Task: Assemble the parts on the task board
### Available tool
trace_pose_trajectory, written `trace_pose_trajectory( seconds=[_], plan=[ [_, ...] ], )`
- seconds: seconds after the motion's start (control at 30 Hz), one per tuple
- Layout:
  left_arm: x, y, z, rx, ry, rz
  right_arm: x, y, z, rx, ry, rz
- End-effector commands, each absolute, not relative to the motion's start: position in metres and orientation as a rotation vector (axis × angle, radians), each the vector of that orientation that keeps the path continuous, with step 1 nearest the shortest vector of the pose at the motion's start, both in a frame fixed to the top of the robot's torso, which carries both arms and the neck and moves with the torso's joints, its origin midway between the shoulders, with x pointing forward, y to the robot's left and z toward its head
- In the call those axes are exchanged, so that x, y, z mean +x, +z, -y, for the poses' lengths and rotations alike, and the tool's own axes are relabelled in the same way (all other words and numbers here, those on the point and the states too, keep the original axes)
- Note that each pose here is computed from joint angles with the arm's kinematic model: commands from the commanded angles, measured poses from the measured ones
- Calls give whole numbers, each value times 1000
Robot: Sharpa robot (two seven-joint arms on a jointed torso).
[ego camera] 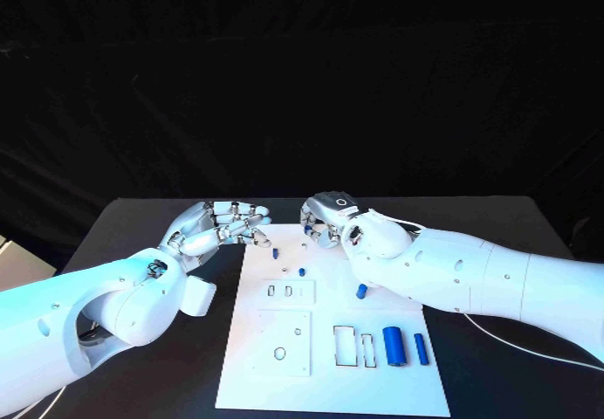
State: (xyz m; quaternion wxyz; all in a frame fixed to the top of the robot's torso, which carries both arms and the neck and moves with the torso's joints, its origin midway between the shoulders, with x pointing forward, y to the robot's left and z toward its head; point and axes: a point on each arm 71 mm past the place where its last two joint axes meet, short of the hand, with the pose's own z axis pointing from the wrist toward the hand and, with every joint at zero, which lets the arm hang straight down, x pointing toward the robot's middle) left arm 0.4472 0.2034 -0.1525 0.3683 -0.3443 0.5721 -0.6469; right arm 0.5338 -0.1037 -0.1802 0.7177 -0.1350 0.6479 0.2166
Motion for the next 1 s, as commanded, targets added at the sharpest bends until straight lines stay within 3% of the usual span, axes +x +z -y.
trace_pose_trajectory(
  seconds=[0.03,1.0],
  plan=[
    [446,-150,-201,-871,-1685,-1470,534,-182,103,-329,460,-1433],
    [447,-150,-202,-871,-1682,-1474,539,-187,106,-320,442,-1445]
  ],
)
